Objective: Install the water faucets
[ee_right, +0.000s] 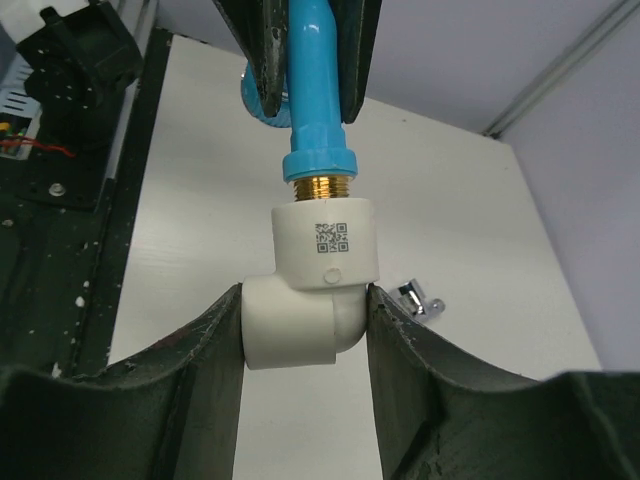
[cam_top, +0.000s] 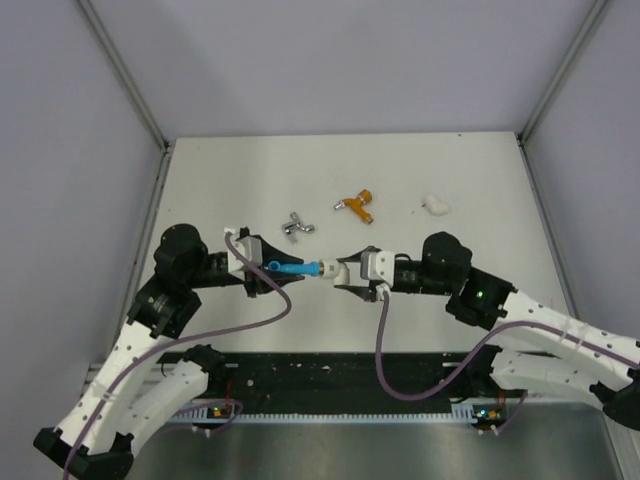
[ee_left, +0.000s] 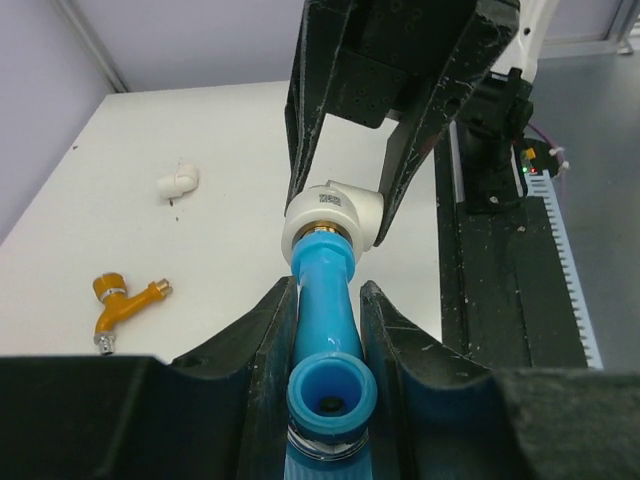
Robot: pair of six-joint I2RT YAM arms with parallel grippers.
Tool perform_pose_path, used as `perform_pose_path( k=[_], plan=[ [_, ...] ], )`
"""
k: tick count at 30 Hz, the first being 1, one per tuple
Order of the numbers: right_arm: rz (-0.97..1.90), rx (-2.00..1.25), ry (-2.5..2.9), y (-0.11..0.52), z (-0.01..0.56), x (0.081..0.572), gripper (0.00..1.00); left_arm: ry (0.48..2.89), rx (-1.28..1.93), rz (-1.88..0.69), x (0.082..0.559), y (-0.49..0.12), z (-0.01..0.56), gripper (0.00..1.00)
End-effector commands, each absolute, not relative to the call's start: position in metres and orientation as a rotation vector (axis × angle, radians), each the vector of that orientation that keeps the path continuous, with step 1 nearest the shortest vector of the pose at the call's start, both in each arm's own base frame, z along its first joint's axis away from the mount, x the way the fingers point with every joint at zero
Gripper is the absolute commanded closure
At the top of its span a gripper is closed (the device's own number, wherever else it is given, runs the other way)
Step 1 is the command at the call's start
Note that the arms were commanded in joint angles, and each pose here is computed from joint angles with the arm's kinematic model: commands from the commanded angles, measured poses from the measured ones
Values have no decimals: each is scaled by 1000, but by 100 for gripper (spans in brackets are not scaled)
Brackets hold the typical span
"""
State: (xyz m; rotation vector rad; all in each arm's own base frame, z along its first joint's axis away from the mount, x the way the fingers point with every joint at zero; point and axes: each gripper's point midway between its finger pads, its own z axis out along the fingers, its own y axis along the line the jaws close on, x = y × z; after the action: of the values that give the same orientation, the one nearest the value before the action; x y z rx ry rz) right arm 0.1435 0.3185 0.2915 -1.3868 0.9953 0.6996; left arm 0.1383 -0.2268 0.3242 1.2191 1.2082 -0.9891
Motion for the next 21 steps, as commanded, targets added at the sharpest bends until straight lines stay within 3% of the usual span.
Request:
perform_pose_path(
  k=[1,16,19,21],
  plan=[
    [951,-1409,852,326,339,111,100,1050,1378,-890,134,-229,322,100],
    [1376,-1451,1024,325,331,109,99,1037,1501,-708,127,-233,284,100],
    [1378,-1423,1088,327,324,123,93,1034,1483,-697,128,-232,284,100],
    [1367,-1402,1125,329,320,130,80,1068,1439,-685,135,-232,281,100]
  ],
)
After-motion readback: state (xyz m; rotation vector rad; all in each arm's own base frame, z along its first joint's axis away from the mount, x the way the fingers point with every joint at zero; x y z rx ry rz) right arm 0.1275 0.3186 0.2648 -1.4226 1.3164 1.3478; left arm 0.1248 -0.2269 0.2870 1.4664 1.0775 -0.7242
